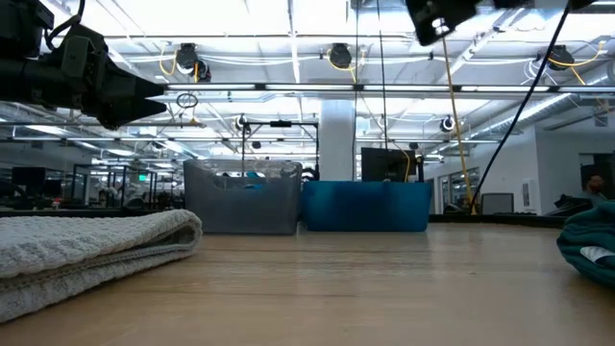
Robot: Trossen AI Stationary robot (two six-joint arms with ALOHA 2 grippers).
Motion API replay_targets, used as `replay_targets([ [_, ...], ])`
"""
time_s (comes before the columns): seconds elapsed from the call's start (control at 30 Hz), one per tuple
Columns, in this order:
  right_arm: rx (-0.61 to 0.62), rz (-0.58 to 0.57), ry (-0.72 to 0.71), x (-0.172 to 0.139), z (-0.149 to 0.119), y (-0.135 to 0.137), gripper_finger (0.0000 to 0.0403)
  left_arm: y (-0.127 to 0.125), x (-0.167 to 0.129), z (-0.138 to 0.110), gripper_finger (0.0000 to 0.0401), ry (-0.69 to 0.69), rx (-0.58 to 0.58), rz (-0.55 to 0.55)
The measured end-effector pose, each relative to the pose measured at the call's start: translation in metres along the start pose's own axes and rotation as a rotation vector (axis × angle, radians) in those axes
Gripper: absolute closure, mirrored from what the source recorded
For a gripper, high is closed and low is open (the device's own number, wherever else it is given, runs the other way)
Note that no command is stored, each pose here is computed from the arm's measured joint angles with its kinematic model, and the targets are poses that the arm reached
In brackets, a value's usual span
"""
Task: Pick & Place Kitchen Items
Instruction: Put the green towel into the blue bin
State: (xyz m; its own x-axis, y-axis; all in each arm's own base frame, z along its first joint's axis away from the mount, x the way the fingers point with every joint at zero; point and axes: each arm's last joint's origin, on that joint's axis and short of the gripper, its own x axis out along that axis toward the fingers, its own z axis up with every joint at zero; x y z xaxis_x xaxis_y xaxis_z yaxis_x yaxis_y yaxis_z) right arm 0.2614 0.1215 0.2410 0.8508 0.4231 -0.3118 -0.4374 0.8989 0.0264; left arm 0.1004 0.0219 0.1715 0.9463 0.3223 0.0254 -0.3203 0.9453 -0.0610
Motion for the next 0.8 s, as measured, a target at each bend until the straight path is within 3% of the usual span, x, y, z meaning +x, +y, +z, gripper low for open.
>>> replay_targets([
  [0.3,-0.012,0.105,0.196,0.006,-0.025,0.033,0.0273,0.0,0.0,0.0,0.0093,0.001,0.0,0.0],
  [0.47,-0.097,0.16,0.263,0.013,-0.039,0.049,0.0273,0.0,0.0,0.0,0.0093,0.0,0.0,0.0],
  [0.63,-0.097,0.273,0.351,0.028,-0.061,0.056,0.0273,0.0,0.0,0.0,0.0093,0.0,0.0,0.001],
  [0.8,-0.113,0.288,0.439,0.041,-0.083,0.054,0.0286,0.0,0.0,0.0,0.0093,0.0,0.0,0.0],
])
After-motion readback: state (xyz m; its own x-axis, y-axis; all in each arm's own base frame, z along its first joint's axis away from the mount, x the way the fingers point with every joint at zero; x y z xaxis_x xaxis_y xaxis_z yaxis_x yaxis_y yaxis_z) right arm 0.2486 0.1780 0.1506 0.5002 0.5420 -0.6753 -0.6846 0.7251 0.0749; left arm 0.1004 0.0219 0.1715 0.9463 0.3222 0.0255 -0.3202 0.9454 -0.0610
